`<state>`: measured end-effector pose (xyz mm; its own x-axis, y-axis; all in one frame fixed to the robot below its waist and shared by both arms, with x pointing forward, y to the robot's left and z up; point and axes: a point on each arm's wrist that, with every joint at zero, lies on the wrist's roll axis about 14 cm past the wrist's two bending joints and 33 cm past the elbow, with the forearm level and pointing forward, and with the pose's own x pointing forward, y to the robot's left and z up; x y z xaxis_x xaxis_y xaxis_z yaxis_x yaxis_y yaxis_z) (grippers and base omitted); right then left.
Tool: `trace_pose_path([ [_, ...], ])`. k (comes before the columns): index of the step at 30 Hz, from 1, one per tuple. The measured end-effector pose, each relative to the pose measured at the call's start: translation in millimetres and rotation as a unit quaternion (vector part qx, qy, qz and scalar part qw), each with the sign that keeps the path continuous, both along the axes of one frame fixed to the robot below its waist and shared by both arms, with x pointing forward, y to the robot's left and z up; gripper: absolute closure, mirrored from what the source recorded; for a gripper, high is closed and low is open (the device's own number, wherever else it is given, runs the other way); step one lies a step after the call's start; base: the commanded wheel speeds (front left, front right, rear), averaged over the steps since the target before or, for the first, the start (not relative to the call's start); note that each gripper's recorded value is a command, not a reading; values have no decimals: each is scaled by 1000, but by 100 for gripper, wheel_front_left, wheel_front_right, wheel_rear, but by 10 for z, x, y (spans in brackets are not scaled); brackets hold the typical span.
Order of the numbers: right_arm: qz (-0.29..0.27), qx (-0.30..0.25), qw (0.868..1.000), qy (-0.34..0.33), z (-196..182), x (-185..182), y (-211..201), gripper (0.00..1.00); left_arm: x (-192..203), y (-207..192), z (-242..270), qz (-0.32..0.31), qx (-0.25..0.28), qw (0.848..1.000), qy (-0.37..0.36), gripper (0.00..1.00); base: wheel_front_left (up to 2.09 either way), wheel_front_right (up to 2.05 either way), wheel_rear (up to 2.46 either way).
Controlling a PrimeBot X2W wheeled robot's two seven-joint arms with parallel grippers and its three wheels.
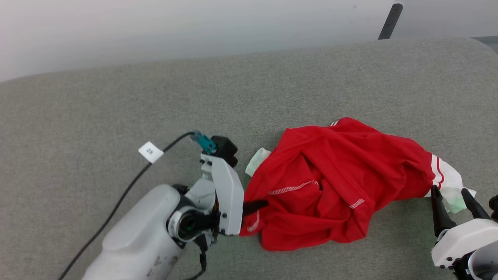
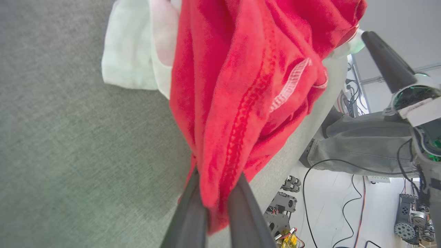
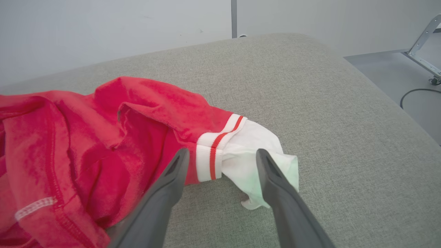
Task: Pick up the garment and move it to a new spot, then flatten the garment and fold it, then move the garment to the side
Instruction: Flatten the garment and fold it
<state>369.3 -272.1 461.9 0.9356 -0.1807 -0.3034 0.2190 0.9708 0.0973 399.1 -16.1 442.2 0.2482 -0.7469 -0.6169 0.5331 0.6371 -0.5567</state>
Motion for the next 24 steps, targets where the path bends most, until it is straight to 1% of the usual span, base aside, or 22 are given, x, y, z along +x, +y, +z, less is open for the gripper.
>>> trace_pose_path([
  [5,-1,1,1000,-3,3,-5,-1,0,39,-153,240,-13,-28,999,-16,100,0,0,0],
  [10,1,2,1000,-5,12,3,9,0,-62,-428,576,-48,-81,995,-26,100,0,0,0],
  [15,6,2,1000,-11,39,35,37,0,-249,-730,855,-89,-137,986,-21,100,0,0,0],
  [19,5,4,1000,-10,17,19,41,0,-394,-885,896,-123,-145,982,-21,100,0,0,0],
  [24,-6,7,1000,-4,-50,-33,-20,0,-613,-1030,769,-154,-145,977,3,100,0,0,0],
])
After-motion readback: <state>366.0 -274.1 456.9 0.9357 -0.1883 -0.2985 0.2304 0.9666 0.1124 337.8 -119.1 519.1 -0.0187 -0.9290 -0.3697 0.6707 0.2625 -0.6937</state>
